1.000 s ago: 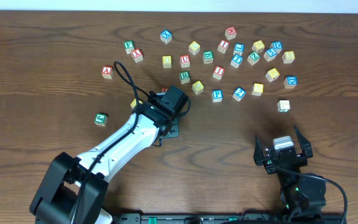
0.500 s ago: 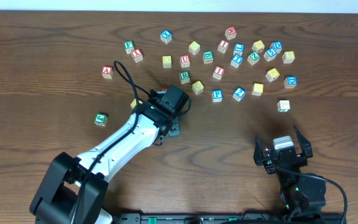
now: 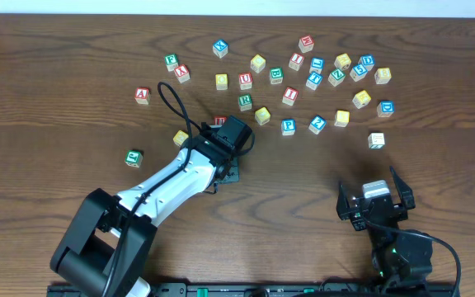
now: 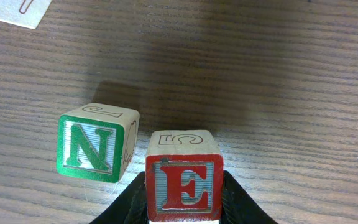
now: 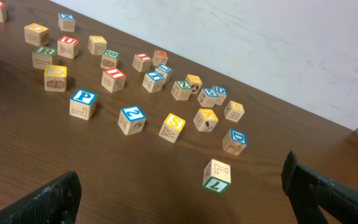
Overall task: Spell out NEURIPS
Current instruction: 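Lower the red E block beside the right of the green N block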
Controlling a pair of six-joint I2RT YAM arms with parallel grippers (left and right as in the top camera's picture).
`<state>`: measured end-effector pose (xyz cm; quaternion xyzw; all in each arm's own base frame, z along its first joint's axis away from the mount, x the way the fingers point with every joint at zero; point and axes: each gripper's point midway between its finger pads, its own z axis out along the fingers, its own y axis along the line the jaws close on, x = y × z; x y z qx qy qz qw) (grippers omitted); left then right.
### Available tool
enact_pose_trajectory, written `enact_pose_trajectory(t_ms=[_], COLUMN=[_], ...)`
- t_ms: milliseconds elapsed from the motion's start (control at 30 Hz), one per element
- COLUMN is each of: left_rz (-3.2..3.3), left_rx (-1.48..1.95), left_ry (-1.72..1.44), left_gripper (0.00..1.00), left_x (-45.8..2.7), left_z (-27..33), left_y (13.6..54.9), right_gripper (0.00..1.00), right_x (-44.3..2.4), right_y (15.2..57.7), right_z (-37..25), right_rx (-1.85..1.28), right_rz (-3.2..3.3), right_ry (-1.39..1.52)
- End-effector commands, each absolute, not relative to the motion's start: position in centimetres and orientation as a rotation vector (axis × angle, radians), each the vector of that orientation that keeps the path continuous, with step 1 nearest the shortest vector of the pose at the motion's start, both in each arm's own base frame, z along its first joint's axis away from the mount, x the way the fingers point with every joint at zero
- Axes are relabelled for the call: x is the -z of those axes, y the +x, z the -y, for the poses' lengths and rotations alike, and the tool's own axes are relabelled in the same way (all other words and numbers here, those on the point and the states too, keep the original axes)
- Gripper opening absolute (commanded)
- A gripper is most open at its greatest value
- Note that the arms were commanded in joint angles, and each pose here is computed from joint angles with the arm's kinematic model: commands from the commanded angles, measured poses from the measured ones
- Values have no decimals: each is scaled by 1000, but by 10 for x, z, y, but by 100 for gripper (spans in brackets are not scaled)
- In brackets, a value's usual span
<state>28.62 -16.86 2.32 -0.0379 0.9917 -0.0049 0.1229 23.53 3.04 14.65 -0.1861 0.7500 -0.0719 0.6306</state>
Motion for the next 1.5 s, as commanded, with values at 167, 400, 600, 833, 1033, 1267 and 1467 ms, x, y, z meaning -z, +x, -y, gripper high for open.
enact_pose_trajectory(t_ms=[167, 400, 600, 833, 1033, 1267, 1467], left_rz=[-2896, -2889, -2881, -2881, -2882, -2877, -2869], left_rx=[3, 10, 12, -1, -2, -6, -23], left_ry=[-81, -78, -79, -79, -79, -79, -75], left_gripper=[9, 9, 9, 9, 9, 9, 9], left_x=[-17, -15, -16, -13, -9, -9, -10], left_z=[167, 169, 169, 167, 165, 165, 163], left_y=[284, 287, 288, 287, 285, 286, 287], right_gripper=[99, 99, 99, 99, 99, 99, 99], right_x=[-146, -146, -146, -146, -146, -146, -146], right_y=[235, 235, 235, 235, 235, 235, 235], right_z=[-28, -28, -28, -28, -28, -28, -28], right_rx=[164, 164, 164, 164, 164, 163, 163], right_rz=[-1720, -1720, -1720, -1720, -1720, -1720, -1720], right_ry=[-405, -405, -405, -405, -405, -404, -404])
